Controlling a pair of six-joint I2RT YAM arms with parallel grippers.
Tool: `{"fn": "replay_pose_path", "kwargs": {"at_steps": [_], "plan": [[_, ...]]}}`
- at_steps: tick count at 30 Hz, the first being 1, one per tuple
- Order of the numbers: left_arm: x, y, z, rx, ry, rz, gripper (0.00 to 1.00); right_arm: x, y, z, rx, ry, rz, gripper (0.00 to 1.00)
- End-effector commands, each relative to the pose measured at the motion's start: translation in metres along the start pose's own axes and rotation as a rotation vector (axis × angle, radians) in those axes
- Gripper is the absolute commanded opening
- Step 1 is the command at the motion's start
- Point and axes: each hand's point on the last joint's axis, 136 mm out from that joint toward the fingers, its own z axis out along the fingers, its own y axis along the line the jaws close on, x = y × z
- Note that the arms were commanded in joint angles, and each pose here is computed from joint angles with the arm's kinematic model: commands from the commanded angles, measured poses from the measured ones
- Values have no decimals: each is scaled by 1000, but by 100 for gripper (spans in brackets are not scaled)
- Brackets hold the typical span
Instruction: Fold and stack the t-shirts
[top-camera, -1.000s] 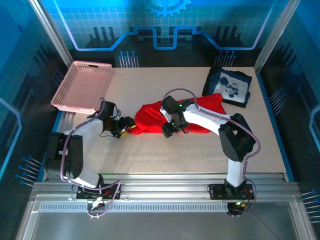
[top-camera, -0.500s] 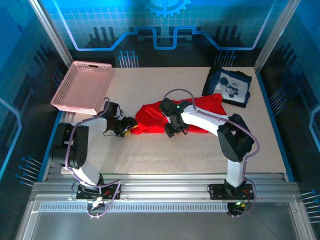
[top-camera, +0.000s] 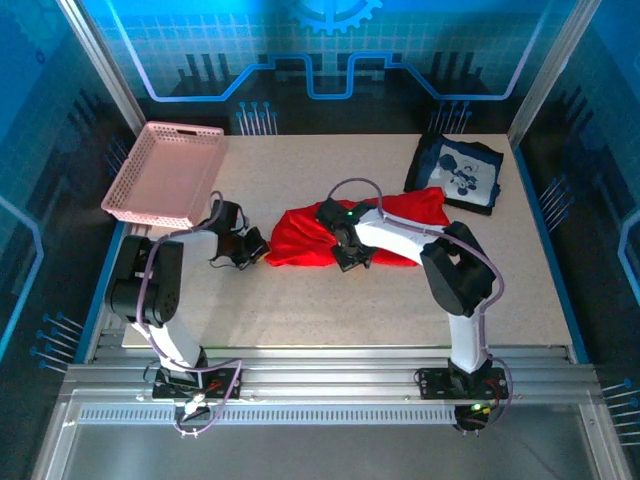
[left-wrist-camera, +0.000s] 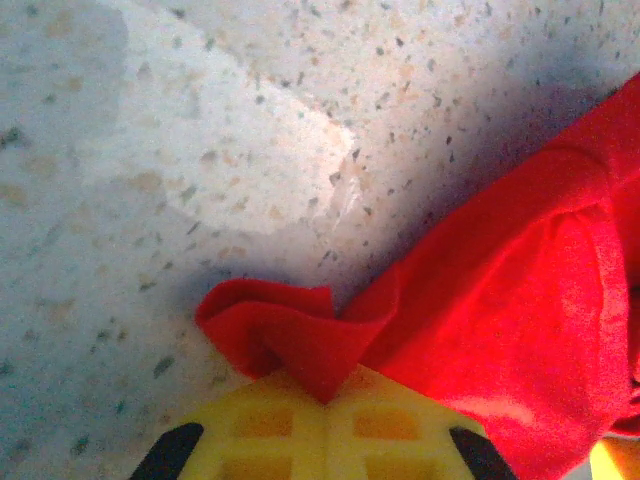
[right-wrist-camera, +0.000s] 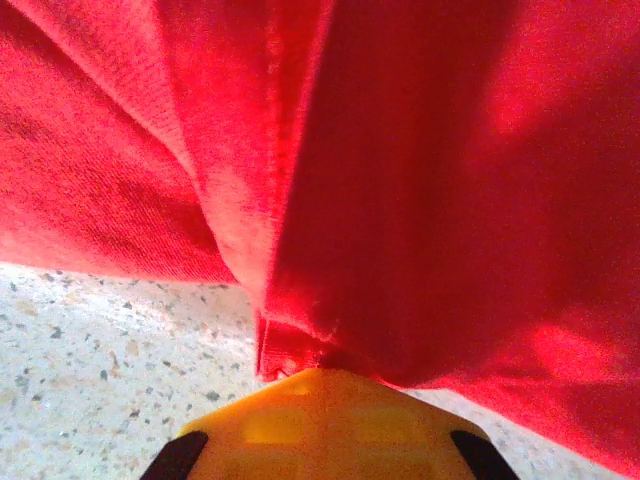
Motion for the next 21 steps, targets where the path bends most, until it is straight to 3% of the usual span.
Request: {"fn": "replay_pose_path", "kwargs": {"at_steps": [1,7,14,21], "plan": [[-9,-31,-36,34,-57,45,0,-23,-25,-63,-14,-141,78,0],[-16,-84,-100,152,-145,104,0,-28,-56,-125,-100,-275,173,0],[-27,-120,-167,242,-250,144,0,-37,-106,-196,-245,-465,347,0],[-48,-167,-260,342,-439,242,0,-48,-196,-316,-384,-809,531,0]]}}
